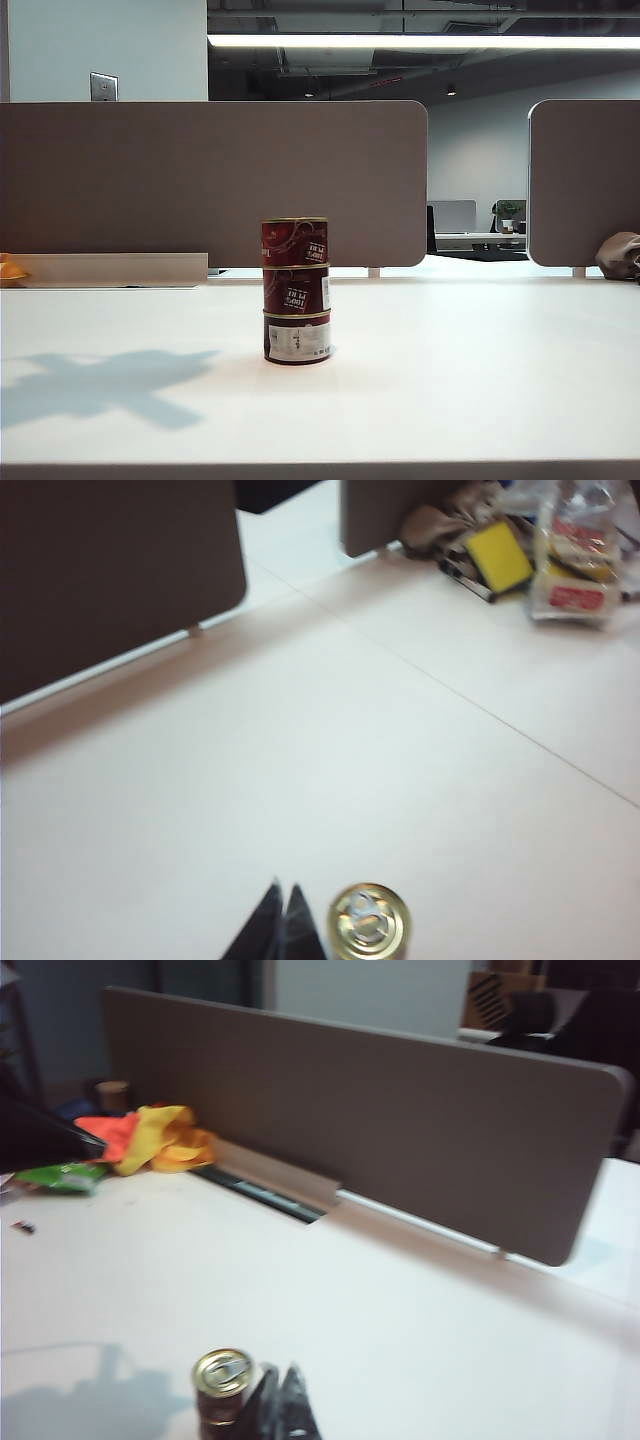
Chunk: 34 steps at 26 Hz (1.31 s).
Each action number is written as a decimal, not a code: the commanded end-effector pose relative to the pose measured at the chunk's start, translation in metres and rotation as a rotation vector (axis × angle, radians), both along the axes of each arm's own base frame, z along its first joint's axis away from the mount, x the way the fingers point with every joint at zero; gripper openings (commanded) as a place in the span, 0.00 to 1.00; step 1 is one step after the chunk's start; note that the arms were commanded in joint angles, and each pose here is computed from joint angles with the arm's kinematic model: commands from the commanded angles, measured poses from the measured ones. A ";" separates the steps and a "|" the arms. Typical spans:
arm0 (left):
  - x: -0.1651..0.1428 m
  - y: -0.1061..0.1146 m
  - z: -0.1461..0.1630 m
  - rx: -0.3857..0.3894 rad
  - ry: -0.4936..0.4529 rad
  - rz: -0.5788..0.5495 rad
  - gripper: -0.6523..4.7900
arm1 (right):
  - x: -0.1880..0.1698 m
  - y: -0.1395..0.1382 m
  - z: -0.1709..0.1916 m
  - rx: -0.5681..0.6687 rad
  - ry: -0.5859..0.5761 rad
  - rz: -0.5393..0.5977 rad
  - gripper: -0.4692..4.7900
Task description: Pick up the cans one by one and stack them together.
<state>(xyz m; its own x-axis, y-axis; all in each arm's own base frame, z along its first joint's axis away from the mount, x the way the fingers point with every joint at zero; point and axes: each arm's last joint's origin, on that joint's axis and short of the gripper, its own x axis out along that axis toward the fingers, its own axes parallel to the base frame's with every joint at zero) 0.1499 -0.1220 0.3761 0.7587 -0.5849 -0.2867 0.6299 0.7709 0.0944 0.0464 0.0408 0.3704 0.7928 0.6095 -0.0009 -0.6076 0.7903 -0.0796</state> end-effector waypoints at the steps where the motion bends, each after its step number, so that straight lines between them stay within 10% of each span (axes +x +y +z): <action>1: 0.004 -0.006 -0.024 -0.014 0.005 -0.070 0.11 | 0.016 0.020 -0.029 -0.013 0.011 0.099 0.09; 13: 0.016 -0.016 -0.094 0.093 0.143 -0.067 0.11 | 0.044 0.047 -0.121 -0.169 0.186 0.101 0.10; 34: 0.014 -0.014 -0.094 0.094 0.144 -0.064 0.11 | 0.041 0.045 -0.129 -0.211 0.237 0.102 0.10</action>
